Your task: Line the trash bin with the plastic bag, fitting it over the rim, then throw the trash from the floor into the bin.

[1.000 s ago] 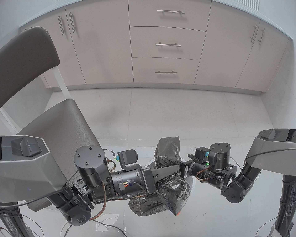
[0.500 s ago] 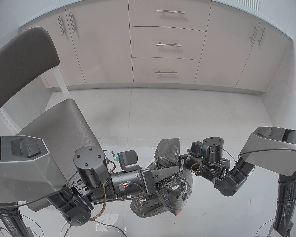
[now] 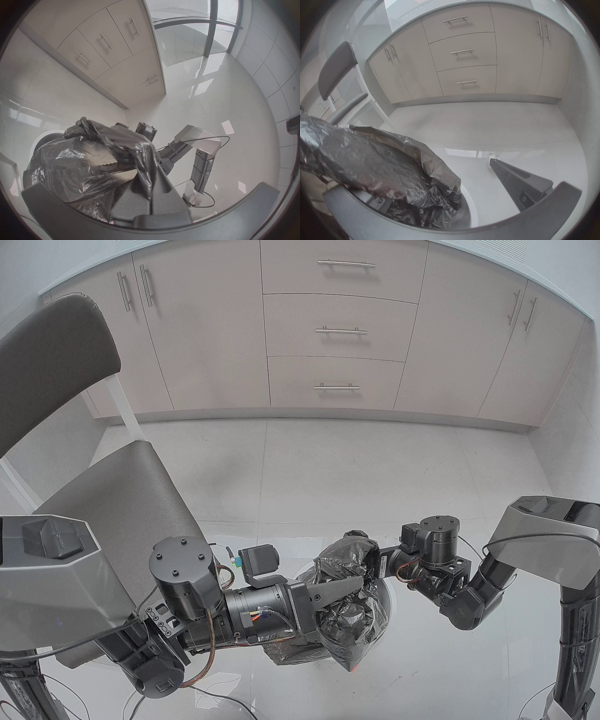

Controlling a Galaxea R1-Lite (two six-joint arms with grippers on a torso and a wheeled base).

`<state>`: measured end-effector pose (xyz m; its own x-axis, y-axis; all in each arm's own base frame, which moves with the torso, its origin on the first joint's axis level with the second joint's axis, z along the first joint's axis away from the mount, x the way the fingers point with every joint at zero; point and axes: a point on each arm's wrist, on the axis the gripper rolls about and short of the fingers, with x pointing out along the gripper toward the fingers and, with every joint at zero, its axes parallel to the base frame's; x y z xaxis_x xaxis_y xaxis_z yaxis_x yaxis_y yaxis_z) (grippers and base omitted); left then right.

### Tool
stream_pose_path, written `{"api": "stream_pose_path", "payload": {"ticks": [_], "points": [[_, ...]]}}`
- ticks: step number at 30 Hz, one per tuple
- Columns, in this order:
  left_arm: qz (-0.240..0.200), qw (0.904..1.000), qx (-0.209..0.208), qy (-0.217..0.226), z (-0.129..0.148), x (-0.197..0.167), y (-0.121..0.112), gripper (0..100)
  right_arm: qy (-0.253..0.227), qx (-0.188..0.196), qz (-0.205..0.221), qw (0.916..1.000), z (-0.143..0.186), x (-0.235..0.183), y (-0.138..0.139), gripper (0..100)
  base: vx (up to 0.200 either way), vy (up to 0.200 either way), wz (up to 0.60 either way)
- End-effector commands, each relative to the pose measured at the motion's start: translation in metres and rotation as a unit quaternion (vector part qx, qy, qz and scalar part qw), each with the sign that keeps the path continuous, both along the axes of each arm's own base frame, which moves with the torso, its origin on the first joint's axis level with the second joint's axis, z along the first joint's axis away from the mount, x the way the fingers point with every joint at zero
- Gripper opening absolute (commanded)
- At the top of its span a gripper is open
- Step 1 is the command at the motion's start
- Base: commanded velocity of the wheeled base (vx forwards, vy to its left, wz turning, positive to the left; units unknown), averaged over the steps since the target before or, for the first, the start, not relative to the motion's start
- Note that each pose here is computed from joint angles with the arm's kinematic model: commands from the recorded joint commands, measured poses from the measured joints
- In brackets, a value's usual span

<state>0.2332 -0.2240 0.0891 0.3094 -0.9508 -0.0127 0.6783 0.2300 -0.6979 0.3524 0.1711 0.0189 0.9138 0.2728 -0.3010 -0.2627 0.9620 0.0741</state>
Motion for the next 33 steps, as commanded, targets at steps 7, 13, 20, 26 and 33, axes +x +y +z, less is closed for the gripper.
{"api": "stream_pose_path", "payload": {"ticks": [7,13,20,26,33], "points": [[0.003,0.9998,0.014,0.012,-0.014,0.005,-0.002,0,0.009,-0.032,-0.054,0.9980,0.004,-0.009,-0.030,100,0.000,0.000,0.00],[0.004,0.9997,0.017,0.015,-0.018,0.007,-0.003,0,0.013,-0.034,-0.067,0.9970,0.012,-0.019,-0.044,100,0.000,0.000,0.00],[0.004,0.9998,0.015,0.014,-0.016,0.007,-0.003,0,0.018,-0.037,-0.079,0.9960,0.019,-0.031,-0.058,100,0.000,0.000,0.00],[0.003,0.9998,0.015,0.016,-0.016,0.006,-0.002,0,0.035,-0.044,-0.090,0.9944,0.016,-0.040,-0.069,100,0.000,0.000,0.00],[0.001,0.9996,0.018,0.022,-0.019,0.006,-0.004,0,0.032,-0.041,-0.107,0.9930,0.010,-0.051,-0.085,100,0.000,0.000,0.00]]}}
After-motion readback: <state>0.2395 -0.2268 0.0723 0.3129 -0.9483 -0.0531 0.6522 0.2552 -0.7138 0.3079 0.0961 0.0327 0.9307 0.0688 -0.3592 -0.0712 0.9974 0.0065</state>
